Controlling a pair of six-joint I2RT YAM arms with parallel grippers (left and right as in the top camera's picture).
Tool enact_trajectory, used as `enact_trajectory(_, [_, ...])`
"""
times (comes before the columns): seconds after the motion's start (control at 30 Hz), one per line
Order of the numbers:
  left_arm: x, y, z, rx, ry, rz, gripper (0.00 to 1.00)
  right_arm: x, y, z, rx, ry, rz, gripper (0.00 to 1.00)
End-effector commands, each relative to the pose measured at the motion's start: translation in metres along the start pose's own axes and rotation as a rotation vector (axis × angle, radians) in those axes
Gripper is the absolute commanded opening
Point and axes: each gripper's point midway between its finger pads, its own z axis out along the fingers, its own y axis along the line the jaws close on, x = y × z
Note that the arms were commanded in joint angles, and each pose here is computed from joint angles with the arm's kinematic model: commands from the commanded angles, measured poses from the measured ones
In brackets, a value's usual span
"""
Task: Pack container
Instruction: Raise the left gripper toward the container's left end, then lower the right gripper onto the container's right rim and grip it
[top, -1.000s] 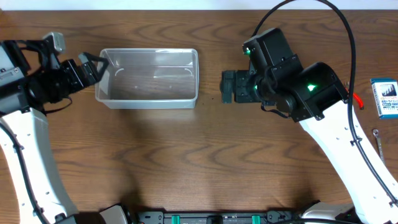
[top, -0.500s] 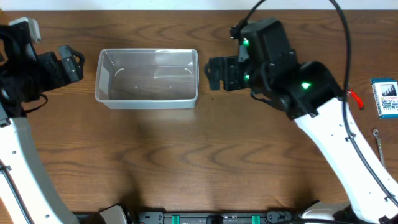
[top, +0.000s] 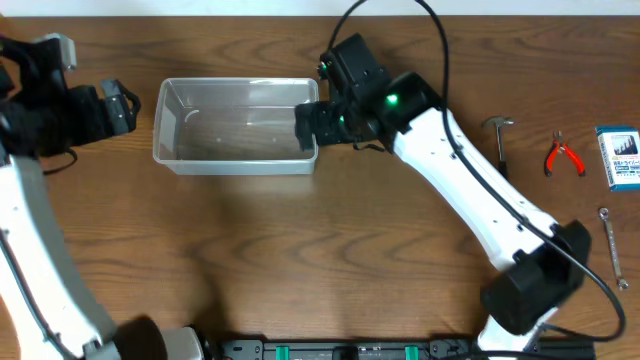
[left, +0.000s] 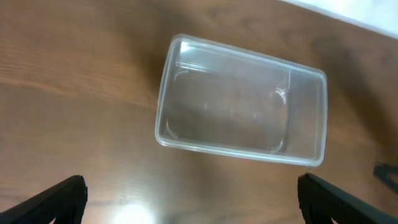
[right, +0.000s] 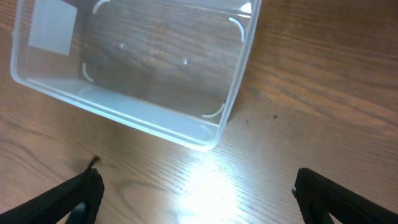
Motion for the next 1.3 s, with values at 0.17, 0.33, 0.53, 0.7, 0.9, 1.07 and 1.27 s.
enact_trajectory(0.17, [0.015,-0.012,0.045,0.073,0.241,0.151,0.98,-0.029,-0.003,-0.001,0.074,-0.052,0.005,0.99])
enact_trajectory(0.33, [0.014,-0.021,0.068,0.097,0.278,0.176,0.98,-0.023,-0.010,0.021,0.099,-0.004,0.019,0.99])
enact_trajectory(0.53, [0.001,-0.019,0.073,0.088,0.228,0.195,0.98,-0.017,-0.016,0.042,0.119,0.032,0.062,0.99])
enact_trajectory(0.7, [-0.004,-0.018,0.074,0.085,0.208,0.203,0.98,-0.016,-0.027,0.056,0.137,0.055,0.110,0.99])
enact_trajectory(0.9, [-0.003,-0.018,0.074,0.086,0.210,0.202,0.98,-0.013,-0.040,0.073,0.158,0.085,0.168,0.99])
enact_trajectory(1.07, [0.001,-0.018,0.076,0.089,0.228,0.195,0.98,-0.012,-0.050,0.085,0.173,0.100,0.188,0.99])
enact_trajectory(1.27, [0.006,-0.017,0.079,0.091,0.244,0.189,0.98,-0.009,-0.056,0.100,0.184,0.118,0.193,0.99])
